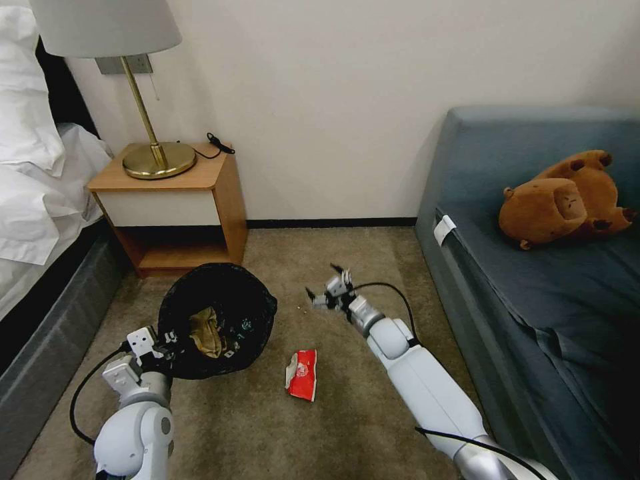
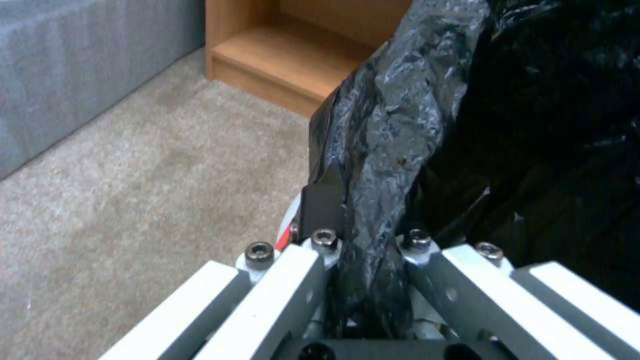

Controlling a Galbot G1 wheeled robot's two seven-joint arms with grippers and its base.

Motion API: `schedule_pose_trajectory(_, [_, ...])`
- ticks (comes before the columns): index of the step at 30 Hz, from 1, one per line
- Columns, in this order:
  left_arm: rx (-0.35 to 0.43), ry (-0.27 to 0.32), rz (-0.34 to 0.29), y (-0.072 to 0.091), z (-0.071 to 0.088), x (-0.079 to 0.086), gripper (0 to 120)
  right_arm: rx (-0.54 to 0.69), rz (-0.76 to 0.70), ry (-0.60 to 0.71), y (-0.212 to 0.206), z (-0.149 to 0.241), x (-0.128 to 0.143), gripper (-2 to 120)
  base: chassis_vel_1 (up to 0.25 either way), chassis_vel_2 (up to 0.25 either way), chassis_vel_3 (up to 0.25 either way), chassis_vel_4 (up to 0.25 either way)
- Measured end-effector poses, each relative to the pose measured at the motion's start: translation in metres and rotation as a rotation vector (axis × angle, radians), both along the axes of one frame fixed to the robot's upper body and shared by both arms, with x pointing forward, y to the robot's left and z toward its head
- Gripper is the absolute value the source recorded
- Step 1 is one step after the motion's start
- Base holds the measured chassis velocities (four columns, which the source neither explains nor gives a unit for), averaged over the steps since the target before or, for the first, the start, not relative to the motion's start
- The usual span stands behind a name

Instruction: Pick up the trash bin, then pick up the garbage on the floor and place it into the trash bin.

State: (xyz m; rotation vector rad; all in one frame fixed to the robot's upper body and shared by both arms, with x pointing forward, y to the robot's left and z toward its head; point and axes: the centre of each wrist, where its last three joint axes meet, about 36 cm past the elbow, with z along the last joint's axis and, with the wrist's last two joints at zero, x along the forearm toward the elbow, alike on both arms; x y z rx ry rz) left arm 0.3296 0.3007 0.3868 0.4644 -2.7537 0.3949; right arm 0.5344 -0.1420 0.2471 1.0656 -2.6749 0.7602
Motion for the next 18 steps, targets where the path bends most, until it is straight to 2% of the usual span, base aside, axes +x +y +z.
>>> schedule_pose_trajectory(6, [0.004, 0.005, 0.005, 0.001, -0.006, -0.001, 1, -0.042, 0.082, 0.063, 0.019, -0.030, -0.015, 100, 0.000, 0.000, 0.000, 0.000])
schedule_pose_trajectory(18, [-0.004, -0.001, 0.003, -0.001, -0.010, 0.001, 1, -0.007, 0.103, 0.163, 0.036, -0.060, -0.048, 100, 0.000, 0.000, 0.000, 0.000])
